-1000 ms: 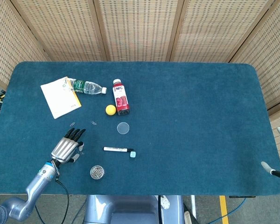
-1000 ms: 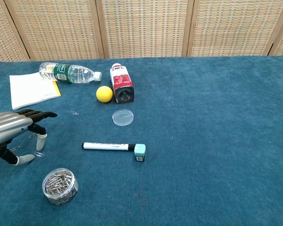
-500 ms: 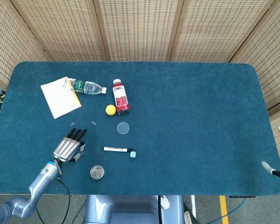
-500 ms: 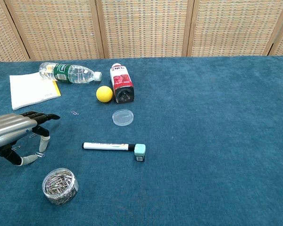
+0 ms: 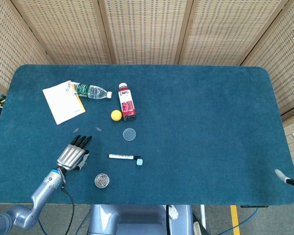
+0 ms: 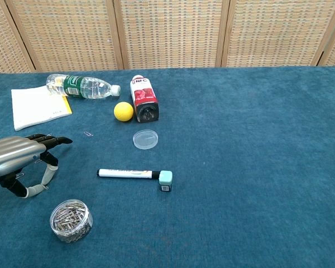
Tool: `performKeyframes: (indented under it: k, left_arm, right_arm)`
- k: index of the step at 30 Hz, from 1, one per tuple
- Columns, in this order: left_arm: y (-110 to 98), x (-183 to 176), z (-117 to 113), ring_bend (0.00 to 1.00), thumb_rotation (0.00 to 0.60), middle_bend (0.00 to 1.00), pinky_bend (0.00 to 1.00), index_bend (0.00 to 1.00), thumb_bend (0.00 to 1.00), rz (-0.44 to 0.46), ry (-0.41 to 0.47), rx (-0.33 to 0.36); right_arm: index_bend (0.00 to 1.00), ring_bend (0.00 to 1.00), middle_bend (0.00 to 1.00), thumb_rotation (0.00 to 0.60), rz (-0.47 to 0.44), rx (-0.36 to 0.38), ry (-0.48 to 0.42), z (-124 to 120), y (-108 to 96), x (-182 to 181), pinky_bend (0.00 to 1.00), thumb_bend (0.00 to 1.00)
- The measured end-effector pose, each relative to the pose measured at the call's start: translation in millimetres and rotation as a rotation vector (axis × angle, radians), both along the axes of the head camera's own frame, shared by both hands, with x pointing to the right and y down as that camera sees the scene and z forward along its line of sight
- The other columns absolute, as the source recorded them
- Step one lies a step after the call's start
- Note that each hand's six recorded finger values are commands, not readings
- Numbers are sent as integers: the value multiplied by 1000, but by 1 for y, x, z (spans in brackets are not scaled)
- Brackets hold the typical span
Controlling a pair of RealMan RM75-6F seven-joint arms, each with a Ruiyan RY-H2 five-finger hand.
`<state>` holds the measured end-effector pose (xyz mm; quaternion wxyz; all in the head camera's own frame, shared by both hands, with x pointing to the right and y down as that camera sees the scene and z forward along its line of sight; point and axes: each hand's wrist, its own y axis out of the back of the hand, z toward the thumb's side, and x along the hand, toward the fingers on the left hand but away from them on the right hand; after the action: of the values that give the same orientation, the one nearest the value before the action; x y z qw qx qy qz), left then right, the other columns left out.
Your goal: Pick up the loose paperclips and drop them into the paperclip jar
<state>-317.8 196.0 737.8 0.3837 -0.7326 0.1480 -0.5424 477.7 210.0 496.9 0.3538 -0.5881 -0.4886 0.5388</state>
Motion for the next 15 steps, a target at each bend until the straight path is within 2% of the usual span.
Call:
performKeyframes:
  k: [10,15]
  left_arm:
    - [-1,1,-2,0,600,0,0,655,388,-1,4,6]
    - [-6,1,-11,0,600,0,0,656,402,-16,29,28]
  right_arm:
    - [37,0,0,600,0,1,-1,0,0,0,0,0]
    - [37,0,0,600,0,1,-2,-1,0,0,0,0]
